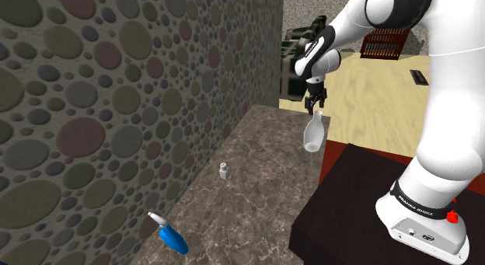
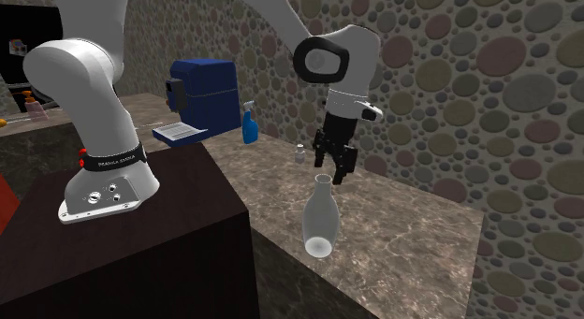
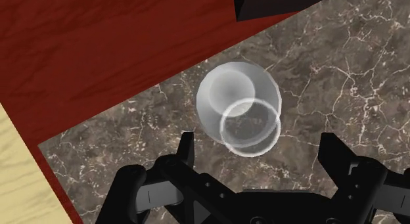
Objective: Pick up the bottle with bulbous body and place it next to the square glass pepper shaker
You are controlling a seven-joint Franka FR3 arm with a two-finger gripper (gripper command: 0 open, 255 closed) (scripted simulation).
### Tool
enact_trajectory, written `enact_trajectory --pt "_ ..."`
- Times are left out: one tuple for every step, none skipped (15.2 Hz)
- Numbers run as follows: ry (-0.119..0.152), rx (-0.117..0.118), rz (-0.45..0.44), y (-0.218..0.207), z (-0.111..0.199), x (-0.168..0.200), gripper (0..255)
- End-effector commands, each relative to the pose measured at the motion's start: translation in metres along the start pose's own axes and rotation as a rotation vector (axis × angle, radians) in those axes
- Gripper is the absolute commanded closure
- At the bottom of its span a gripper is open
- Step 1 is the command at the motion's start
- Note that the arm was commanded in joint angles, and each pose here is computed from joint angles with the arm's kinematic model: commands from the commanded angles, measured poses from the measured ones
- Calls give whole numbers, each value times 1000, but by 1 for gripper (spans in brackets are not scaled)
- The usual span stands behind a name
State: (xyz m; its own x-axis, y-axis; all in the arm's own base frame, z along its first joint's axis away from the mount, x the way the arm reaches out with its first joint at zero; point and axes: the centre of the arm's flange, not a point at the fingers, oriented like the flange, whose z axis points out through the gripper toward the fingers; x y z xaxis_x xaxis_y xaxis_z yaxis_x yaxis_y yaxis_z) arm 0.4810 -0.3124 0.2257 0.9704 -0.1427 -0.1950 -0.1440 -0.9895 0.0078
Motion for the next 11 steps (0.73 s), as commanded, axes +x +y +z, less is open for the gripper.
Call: enact_trajectory --pt "1 -1 -1 3 11 3 0" --pt "1 -1 -1 3 16 3 0" --pt "1 -1 -1 3 22 3 0" --pt "1 -1 -1 3 27 3 0" --pt "1 -1 -1 3 32 3 0" --pt "1 -1 -1 3 37 3 0" --pt "1 -1 -1 3 41 3 0" --pt "1 -1 -1 3 41 3 0" --pt "1 -1 -1 3 41 3 0" --pt "1 -1 -1 3 41 3 0" --pt "1 -1 -1 3 41 3 0"
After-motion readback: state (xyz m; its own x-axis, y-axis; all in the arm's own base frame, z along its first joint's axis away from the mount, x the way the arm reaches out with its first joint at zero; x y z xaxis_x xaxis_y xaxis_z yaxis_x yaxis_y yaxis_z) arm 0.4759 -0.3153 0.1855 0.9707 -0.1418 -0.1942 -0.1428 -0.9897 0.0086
